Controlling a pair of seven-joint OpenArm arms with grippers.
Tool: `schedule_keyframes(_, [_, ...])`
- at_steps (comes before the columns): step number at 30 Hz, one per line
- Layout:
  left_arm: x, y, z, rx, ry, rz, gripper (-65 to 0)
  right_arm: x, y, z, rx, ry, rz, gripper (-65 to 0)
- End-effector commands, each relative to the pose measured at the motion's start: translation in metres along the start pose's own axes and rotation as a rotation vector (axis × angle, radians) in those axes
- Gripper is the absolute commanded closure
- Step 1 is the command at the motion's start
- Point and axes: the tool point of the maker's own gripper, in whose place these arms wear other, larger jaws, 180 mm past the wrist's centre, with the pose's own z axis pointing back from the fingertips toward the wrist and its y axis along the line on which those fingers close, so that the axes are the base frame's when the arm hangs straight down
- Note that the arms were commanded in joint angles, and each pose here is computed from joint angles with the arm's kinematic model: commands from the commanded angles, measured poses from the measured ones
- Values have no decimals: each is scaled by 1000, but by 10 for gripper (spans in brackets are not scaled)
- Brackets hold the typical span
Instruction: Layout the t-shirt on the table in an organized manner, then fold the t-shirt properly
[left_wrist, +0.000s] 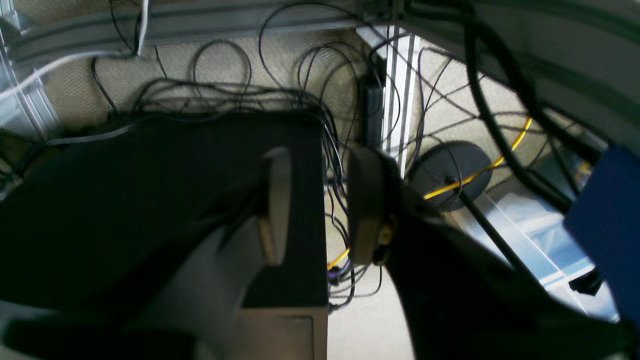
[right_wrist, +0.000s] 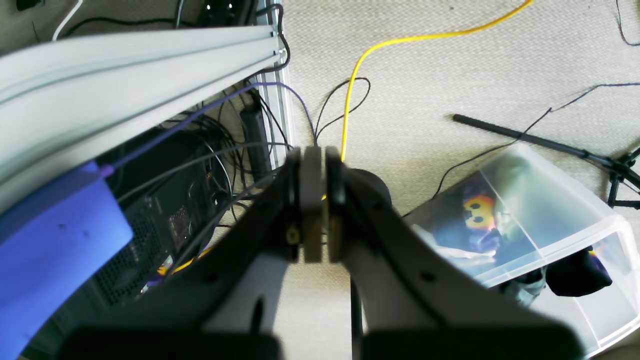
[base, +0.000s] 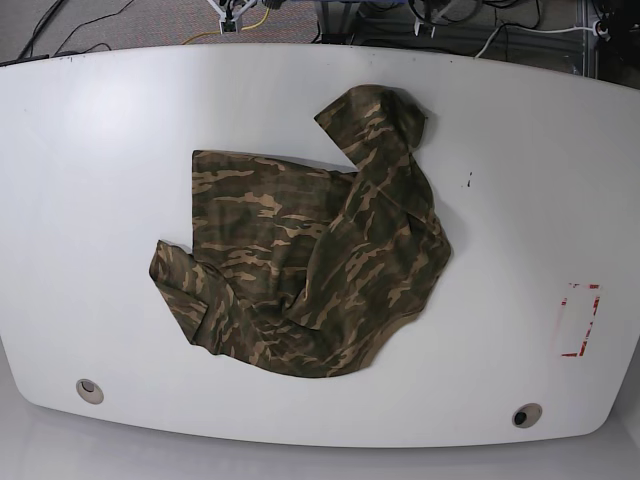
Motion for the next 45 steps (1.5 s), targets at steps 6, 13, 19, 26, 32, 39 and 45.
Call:
schedule_keyframes(6, [-13,6,2,14,29,14,-140,-4,0,2,8,3,-1,-6])
schedule_keyframes(13, [-18,19,3,43,36,83,-143,-3,-1,1,2,3,2,-6])
schedule_keyframes(19, [-20,13,3,34,42,84,-144,22,3,-5,6,-36,-2,-5])
schedule_keyframes(26, [-21,14,3,35,43,84,-144,23,3,-6,6,-35,-3,-5])
schedule_keyframes(32, [-21,22,3,46,41,80,-144,21,2,-5,5,-33,-3,-5])
schedule_keyframes(39, [-14,30,5,61,-17,76,-144,14,1,-2,2,-56,-4,-5])
schedule_keyframes(45, [-13,41,11,83,-104,63,-144,7,-1,4,-3,-106,-7,-5])
